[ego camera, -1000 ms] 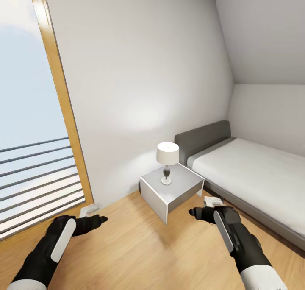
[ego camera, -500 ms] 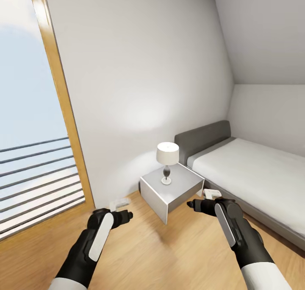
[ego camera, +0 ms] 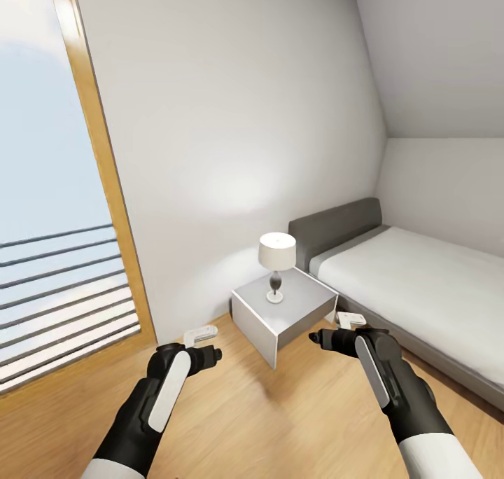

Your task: Attach the digital camera to the camera tripod in the bedroom.

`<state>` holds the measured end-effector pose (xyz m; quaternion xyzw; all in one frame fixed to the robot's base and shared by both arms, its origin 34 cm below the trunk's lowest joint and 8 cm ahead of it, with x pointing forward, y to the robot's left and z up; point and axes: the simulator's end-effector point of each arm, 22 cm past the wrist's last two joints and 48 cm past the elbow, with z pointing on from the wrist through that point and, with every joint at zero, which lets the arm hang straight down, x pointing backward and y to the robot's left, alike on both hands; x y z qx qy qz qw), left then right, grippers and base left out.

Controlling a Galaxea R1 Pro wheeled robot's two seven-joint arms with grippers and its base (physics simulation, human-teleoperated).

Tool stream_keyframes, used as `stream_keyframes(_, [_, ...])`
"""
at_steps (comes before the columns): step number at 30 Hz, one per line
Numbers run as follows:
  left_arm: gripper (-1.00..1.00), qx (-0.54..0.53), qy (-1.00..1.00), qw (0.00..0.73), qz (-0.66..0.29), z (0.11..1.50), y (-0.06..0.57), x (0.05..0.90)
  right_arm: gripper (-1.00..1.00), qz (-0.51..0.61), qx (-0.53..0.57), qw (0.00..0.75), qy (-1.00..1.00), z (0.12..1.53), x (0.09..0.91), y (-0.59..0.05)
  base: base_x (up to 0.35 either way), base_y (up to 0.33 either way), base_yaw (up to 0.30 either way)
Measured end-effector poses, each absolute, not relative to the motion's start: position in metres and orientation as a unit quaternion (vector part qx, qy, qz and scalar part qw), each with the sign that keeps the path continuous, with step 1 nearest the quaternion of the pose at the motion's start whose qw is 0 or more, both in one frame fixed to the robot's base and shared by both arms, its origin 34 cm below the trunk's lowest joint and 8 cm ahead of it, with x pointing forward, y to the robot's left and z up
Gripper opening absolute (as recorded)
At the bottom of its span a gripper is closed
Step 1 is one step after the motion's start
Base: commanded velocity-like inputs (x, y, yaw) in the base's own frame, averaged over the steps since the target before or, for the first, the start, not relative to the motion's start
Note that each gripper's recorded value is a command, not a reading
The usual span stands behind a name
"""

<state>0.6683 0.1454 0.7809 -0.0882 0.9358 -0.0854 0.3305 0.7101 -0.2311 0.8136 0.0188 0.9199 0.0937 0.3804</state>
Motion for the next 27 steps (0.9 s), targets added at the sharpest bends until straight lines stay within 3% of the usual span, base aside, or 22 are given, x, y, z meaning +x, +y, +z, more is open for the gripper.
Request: stream_keyframes(27, [1.0,-0.103,0.934,0.317,-0.13,0.732,0.133,0.661,1.0,0.096,0.02,0.386,0.917,0.771,0.707,-0.232,0.0,0.0,0.0])
